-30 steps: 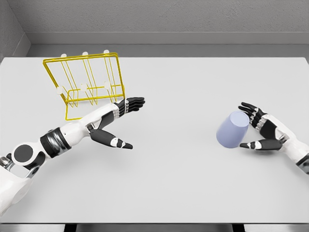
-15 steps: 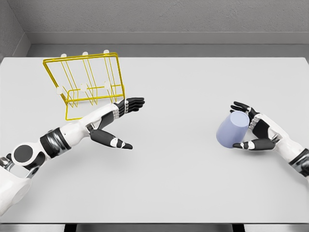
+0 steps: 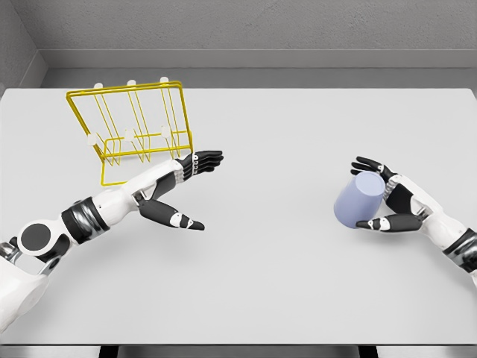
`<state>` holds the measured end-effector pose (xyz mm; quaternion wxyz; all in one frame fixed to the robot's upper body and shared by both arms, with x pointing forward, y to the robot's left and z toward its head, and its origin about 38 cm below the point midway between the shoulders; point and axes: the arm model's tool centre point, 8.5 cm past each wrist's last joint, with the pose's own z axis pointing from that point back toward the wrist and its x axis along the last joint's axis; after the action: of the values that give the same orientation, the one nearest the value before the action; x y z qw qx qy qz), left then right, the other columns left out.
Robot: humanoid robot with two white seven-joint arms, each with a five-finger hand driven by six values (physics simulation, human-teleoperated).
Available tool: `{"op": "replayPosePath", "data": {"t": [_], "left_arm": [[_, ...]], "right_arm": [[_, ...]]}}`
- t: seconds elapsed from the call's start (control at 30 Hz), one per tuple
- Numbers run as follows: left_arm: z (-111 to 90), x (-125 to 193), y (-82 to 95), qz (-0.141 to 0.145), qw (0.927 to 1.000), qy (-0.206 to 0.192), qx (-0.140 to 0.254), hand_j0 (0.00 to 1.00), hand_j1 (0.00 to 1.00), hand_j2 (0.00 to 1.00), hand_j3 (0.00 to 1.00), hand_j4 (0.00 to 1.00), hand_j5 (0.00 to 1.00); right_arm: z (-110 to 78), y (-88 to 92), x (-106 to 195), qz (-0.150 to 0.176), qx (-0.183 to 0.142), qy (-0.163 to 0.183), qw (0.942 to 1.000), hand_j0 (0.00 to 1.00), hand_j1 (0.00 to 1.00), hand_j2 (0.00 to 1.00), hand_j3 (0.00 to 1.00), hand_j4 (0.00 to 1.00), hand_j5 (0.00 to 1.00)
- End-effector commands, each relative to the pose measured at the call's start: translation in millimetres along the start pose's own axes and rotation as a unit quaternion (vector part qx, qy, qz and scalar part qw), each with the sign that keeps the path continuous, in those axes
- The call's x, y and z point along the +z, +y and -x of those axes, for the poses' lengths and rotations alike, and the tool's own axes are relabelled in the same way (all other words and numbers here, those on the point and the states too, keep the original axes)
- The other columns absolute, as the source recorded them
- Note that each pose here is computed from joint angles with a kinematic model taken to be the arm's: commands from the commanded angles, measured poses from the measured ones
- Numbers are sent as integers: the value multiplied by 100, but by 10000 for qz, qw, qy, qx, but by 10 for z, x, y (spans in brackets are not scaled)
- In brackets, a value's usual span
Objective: Place the cup on the cup holder with both arms
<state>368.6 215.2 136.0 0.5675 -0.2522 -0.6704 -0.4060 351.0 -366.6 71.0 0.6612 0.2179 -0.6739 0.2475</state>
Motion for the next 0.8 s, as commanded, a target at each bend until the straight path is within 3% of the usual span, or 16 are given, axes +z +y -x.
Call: {"op": "replayPosePath", "data": {"t": [0.0,0.2,0.43,0.6,0.77], "left_arm": [[-3,3,6,-12,10000,-10,23,100,100,100,100,100,100],[11,9,12,-23,10000,9,30,100,100,100,100,100,100],[25,18,21,-34,10000,34,33,100,100,100,100,100,100],[25,18,21,-34,10000,34,33,100,100,100,100,100,100],[25,18,21,-34,10000,34,33,100,100,100,100,100,100]], "right_arm": [[-9,5,-7,-2,-29,-27,10000,91,91,91,91,91,91],[34,74,-34,-87,-82,2,9999,86,86,86,86,86,86],[50,70,-22,-72,-91,25,9999,63,63,63,63,63,63],[-1,47,-47,-83,-39,-29,10000,63,63,63,63,63,63],[-135,35,-105,-133,145,-301,9994,63,63,63,63,63,63]]}}
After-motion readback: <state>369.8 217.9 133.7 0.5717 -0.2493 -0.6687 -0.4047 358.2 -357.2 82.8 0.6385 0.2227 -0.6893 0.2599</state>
